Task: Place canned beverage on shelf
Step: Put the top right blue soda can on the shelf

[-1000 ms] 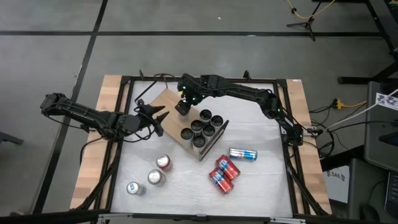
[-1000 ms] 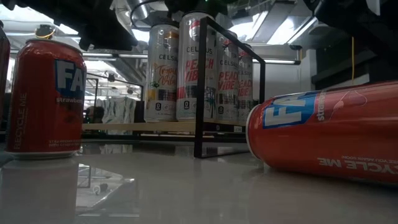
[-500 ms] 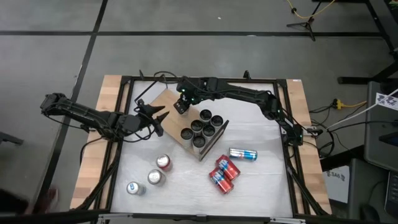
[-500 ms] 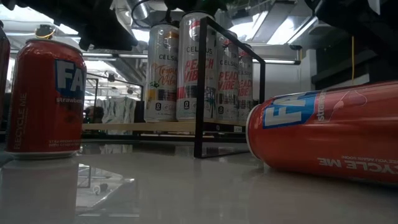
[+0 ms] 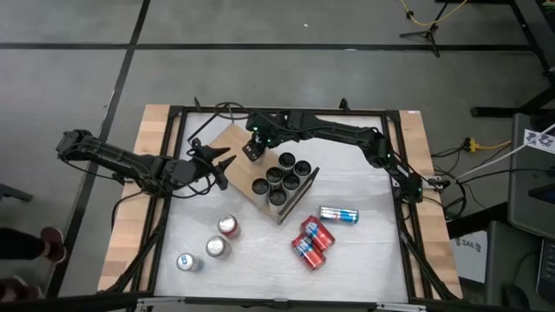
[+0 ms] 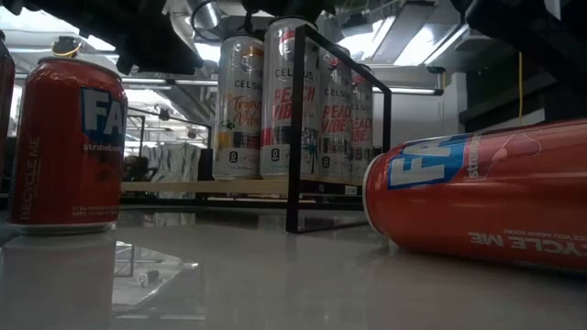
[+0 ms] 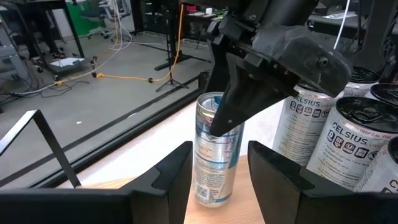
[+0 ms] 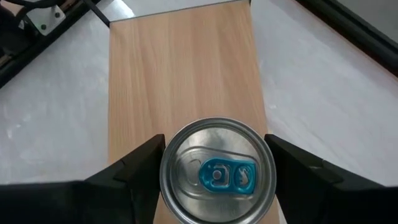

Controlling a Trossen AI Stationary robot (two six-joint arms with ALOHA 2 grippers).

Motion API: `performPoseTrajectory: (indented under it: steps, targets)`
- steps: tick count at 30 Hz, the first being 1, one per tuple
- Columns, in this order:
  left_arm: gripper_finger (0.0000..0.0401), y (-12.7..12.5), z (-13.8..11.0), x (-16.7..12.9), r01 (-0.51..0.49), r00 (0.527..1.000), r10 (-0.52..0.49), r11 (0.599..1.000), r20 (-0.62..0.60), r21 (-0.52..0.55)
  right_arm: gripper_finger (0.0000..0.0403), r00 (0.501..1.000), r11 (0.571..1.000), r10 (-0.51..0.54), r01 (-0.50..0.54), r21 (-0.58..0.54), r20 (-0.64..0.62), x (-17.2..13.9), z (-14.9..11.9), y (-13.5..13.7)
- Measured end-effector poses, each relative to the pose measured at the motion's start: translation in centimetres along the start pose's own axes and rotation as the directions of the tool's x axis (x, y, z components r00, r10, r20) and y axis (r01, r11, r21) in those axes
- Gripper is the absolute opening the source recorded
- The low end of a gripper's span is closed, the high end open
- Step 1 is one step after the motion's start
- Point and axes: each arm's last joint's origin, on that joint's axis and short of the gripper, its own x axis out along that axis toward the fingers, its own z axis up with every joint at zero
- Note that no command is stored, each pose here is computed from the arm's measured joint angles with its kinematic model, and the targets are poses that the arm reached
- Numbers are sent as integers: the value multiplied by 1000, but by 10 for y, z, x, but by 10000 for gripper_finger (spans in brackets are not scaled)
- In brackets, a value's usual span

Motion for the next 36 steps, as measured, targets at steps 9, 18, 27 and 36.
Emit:
performPoseTrajectory:
  steps: [9, 18, 27, 36]
  targets:
    - [149, 0, 0, 0, 2, 1000, -2, 1000, -1, 0, 248, 1000, 1000, 5, -5, -1, -9, 0, -1, 0]
    - [149, 0, 0, 0, 2, 1000, -2, 1000, -1, 0, 248, 1000, 1000, 6, -6, -1, -8, 0, 0, 0]
    - [149, 0, 0, 0, 2, 1000, -2, 1000, -1, -1, 248, 1000, 1000, 7, -7, -1, -7, 0, 0, 0]
    - [149, 0, 0, 0, 2, 1000, -2, 1000, -1, 0, 248, 1000, 1000, 7, -7, 15, -7, 0, 0, 0]
